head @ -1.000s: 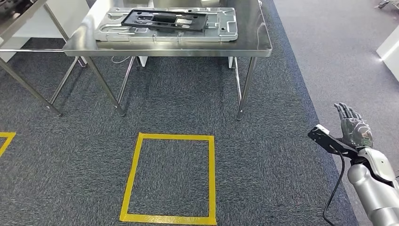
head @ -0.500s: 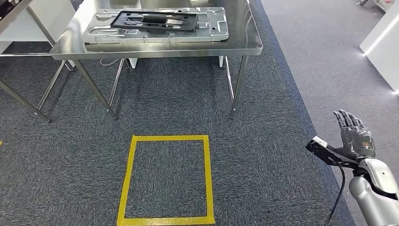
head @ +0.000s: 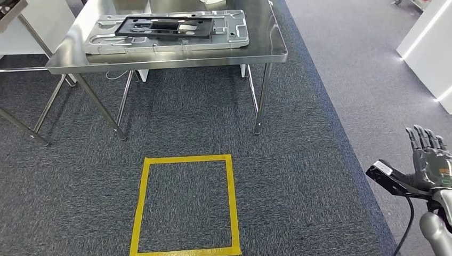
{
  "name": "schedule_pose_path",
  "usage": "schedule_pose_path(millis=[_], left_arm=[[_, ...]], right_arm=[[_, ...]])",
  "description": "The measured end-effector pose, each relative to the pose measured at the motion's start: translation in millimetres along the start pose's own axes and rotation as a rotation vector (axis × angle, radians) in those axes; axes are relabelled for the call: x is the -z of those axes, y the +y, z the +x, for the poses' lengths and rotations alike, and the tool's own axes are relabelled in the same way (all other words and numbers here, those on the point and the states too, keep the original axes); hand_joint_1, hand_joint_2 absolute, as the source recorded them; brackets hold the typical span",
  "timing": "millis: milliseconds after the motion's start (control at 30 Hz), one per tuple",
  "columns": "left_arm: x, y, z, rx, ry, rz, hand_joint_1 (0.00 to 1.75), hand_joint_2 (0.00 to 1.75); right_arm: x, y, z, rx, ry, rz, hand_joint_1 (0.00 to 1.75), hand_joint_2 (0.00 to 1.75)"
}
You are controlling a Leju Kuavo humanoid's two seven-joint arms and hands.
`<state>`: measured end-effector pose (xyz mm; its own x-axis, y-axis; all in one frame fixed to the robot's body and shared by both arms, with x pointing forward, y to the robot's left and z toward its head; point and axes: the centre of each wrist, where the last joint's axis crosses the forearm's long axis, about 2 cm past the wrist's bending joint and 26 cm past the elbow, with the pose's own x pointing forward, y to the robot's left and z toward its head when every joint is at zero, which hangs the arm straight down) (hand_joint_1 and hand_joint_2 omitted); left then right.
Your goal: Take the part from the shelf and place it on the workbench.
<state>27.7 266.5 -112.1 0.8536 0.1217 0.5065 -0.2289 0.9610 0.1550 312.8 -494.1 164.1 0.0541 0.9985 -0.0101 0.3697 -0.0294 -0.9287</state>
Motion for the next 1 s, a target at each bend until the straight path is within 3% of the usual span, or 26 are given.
schedule_pose_path(millis=[300,633,800,1000], left_arm=[[-0.2,1.2,-1.4,0.041,-0.018,-0.051,0.0,0.0],[3.9,12.2,1.7,0.075,0.01,-0.031,0.0,0.0],[2.0,11.3,-1.6,0.075,0.024,-0.027,0.0,0.0],[0.4,4.7,-1.7,0.106,-0.026,-0.063,0.0,0.0]], right_arm=[[-35.3,-11.4,-14.0,-0.121,-0.001,-0.049,0.0,0.0],[-42.2,-18.7,-26.8,-0.142,0.04,-0.022,0.0,0.0],[-49.5,-9.7,-18.5,-0.18,0.035,0.005,0.0,0.0],[-51.2,7.2,5.8,-0.179,0.034,-0.008,0.0,0.0]])
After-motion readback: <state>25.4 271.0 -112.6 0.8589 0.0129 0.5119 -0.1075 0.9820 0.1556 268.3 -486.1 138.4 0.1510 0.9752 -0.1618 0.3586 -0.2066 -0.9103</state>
